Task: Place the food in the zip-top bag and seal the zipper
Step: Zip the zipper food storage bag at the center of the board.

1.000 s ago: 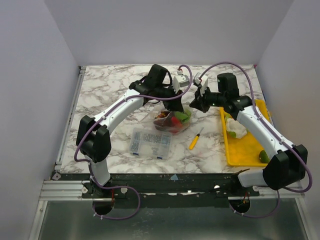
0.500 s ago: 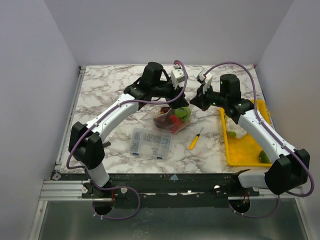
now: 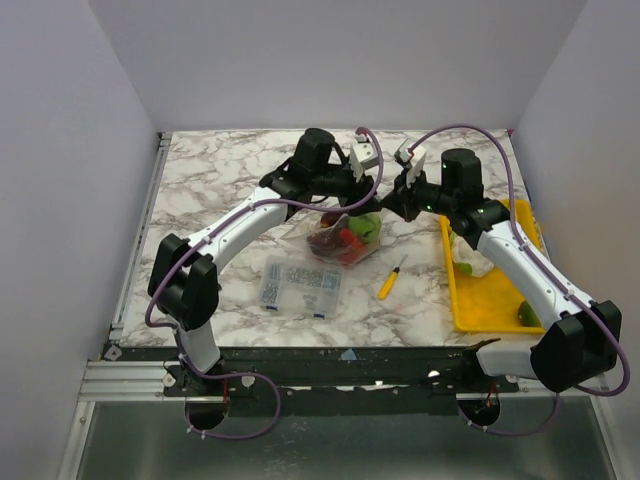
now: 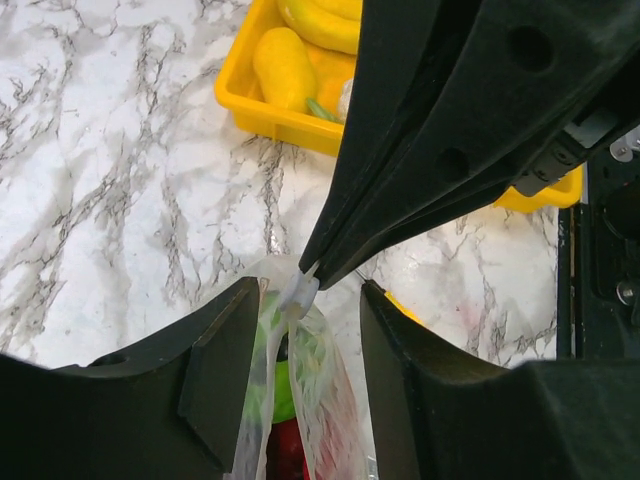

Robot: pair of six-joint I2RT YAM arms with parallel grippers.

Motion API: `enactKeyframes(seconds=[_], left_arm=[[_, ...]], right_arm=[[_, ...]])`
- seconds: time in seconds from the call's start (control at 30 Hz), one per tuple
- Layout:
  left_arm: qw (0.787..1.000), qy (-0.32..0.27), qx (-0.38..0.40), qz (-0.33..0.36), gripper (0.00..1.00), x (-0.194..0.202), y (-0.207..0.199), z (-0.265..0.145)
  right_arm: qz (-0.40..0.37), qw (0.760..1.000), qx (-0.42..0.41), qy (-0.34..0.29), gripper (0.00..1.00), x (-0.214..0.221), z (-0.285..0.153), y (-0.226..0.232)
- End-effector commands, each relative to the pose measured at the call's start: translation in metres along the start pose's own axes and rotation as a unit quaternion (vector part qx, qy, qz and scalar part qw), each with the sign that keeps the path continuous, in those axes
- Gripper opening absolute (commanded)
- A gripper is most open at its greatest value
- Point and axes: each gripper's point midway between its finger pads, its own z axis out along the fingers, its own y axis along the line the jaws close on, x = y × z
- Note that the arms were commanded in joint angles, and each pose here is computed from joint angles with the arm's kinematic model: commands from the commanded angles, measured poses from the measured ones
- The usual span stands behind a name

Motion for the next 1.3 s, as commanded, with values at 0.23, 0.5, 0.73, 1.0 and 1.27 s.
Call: enactKeyframes(seconds=[0.23,0.5,0.73,1.0,1.27], left_arm=[[1.000,-0.021,-0.008,0.015,0.20,-0.011,0.007,0.007],[1.000,-0.025,-0.002,0.007,0.25,-0.016,0.003,0.007],[1.000,-0.021,-0.004,0.004,0.33,-0.015,0.003,0.010],[0.999,-0.023,-0.039,0.005,0.06,-0.019,0.012,0.006],[0.998,-0.026,-0.054,-0.027,0.00,-0.022,0.011,0.000]], right_arm=[[0.009,1.000,0.008,-0.015,0.00,-0.008,0.001,0.000],[0.007,1.000,0.011,-0.017,0.00,-0.011,-0.001,0.001],[0.011,1.000,0.004,-0.018,0.00,-0.012,0.001,0.003],[0.111,0.989,0.098,-0.011,0.00,-0.015,0.006,-0.025],[0.228,0.937,0.261,-0.037,0.00,0.002,0.003,-0.066]])
